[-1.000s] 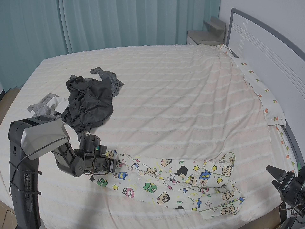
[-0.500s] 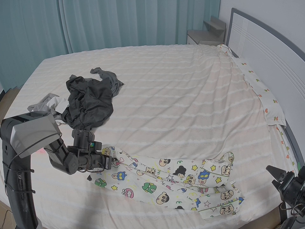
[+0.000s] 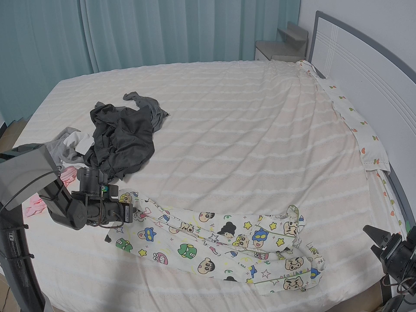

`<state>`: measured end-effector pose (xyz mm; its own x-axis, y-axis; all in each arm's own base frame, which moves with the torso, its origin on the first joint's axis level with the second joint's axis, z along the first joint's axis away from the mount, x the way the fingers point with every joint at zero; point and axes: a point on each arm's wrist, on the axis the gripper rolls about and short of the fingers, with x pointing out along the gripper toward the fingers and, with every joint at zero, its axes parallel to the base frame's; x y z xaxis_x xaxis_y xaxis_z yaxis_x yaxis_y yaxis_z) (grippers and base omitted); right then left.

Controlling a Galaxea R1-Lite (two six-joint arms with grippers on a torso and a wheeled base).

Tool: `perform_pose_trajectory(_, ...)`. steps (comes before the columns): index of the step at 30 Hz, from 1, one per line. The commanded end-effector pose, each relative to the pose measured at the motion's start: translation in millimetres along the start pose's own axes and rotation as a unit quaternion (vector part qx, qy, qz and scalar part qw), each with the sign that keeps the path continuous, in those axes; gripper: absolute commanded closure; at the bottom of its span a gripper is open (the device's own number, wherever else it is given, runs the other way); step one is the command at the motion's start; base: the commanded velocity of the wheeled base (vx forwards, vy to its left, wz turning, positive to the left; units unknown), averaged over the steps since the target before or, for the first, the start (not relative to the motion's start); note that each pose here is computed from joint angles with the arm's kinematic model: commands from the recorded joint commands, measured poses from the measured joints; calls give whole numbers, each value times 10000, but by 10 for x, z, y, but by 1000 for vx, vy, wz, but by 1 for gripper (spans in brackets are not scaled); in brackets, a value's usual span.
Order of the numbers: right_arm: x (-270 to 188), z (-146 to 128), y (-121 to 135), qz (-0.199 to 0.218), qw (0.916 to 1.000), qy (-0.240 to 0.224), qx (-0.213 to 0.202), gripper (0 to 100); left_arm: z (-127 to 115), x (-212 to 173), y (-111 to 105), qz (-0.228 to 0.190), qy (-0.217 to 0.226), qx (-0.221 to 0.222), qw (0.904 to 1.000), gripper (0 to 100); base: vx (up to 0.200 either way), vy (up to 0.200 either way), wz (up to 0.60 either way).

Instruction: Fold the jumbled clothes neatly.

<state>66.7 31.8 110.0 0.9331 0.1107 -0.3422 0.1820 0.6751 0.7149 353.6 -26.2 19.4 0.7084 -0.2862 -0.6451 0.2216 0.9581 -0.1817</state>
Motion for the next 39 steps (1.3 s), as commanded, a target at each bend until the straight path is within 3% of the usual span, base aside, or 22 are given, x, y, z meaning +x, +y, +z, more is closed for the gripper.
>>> perform_pose_trajectory(1, -3, -25, -44, -67, 10000, 40, -36, 0, 70, -175, 135, 133, -175, -129, 9997, 100, 0, 0, 0)
perform_pose_trajectory(6, -3, -25, -44, -67, 10000, 40, -28, 0, 59, -368, 340, 204, -116, -411, 9989, 100, 0, 0, 0)
perform_pose_trajectory(17, -5, -25, -44, -57, 10000, 43, -18, 0, 78, -839, 1037, 725, -585, -1079, 9898, 100, 0, 0, 0)
perform_pose_trajectory(25, -5, -25, -44, -57, 10000, 43, -10, 0, 145, -1132, 1275, 848, -675, -1300, 9856, 100, 0, 0, 0)
perform_pose_trajectory(29, -5, -26, -43, -38, 10000, 76, -10, 0, 242, -1303, 1159, 818, -660, -1281, 9862, 100, 0, 0, 0)
perform_pose_trajectory(33, -8, -26, -44, -16, 9999, 99, -6, 0, 335, -1368, 877, 611, -539, -1135, 9902, 100, 0, 0, 0)
perform_pose_trajectory(35, -15, -23, -44, 12, 10000, 91, 6, 0, 388, -1384, 627, 524, -436, -926, 9934, 100, 0, 0, 0)
perform_pose_trajectory(36, -15, -23, -44, 12, 10000, 91, 6, 0, 388, -1384, 627, 524, -436, -926, 9934, 100, 0, 0, 0)
perform_pose_trajectory(39, -19, -22, -44, 36, 9999, 104, 12, 0, 469, -1350, 114, 450, -264, -582, 9969, 100, 0, 0, 0)
